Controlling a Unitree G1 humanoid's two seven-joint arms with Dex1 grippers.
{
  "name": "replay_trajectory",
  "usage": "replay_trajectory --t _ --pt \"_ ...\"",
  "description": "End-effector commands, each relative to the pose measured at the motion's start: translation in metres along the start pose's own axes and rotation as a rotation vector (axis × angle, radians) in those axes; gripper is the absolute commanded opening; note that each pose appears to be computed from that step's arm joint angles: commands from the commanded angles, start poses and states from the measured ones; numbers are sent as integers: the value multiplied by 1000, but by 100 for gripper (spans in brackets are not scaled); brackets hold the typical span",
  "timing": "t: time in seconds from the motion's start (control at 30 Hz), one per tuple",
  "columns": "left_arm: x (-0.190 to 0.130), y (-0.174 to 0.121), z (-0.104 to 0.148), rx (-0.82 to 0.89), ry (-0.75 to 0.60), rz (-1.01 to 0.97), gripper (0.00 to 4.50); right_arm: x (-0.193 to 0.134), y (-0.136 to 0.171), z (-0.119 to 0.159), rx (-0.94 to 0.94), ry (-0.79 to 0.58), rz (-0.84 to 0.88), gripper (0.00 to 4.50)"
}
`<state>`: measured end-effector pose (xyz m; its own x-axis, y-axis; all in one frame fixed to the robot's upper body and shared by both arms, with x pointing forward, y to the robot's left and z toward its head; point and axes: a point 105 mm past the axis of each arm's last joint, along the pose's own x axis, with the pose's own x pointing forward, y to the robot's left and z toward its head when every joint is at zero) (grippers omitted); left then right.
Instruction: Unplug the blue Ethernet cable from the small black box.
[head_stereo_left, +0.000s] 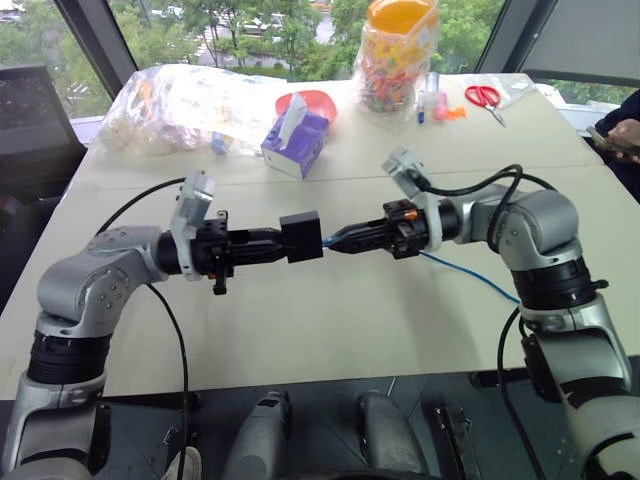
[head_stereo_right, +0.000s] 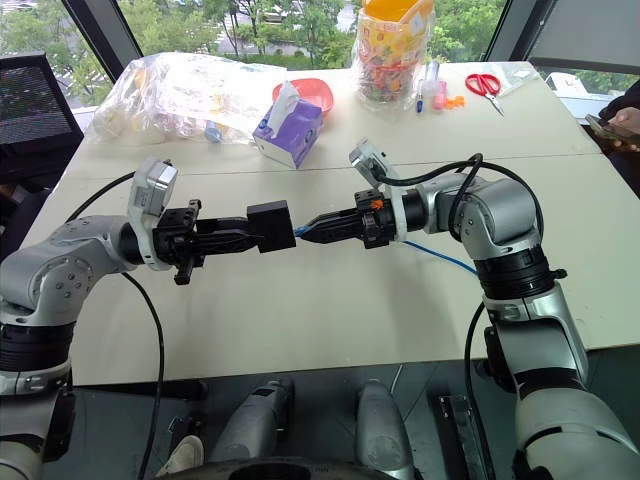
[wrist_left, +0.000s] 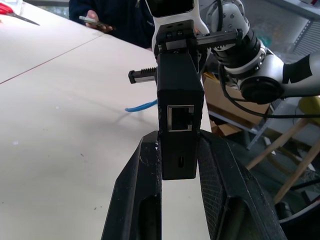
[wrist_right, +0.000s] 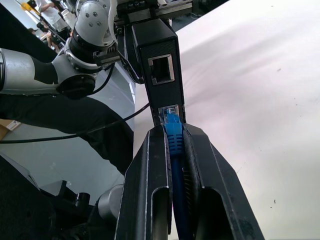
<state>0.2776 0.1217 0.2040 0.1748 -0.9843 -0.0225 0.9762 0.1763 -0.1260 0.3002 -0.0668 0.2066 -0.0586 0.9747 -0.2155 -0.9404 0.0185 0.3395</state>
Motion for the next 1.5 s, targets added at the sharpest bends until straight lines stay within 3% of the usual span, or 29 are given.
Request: replay_trajectory --t 0.03,0.4,0.67,0.87,1.0,1.03,1.13,1.5 --pt "6 -7 18 89 -25 -39 47 13 14 4 -36 14 74 5" --pt "5 -6 18 87 -26 -39 47 9 10 1 -47 28 36 5" --pt "-1 -7 18 77 -27 -22 47 -59 -55 13 97 -124 -234 5" --pt "-3 -5 20 83 -32 -1 47 -46 -29 -8 -17 13 -111 5" --pt "-2 -2 22 88 -32 0 47 -32 -16 -4 -42 5 -63 5" --pt "-2 -2 23 89 -32 -1 47 -28 -12 -3 -47 2 -51 84" --pt "-1 -2 24 94 -34 -9 47 -18 -4 1 -69 5 -32 215" --pt "1 -5 24 90 -32 -34 47 -10 11 15 -66 -30 17 215"
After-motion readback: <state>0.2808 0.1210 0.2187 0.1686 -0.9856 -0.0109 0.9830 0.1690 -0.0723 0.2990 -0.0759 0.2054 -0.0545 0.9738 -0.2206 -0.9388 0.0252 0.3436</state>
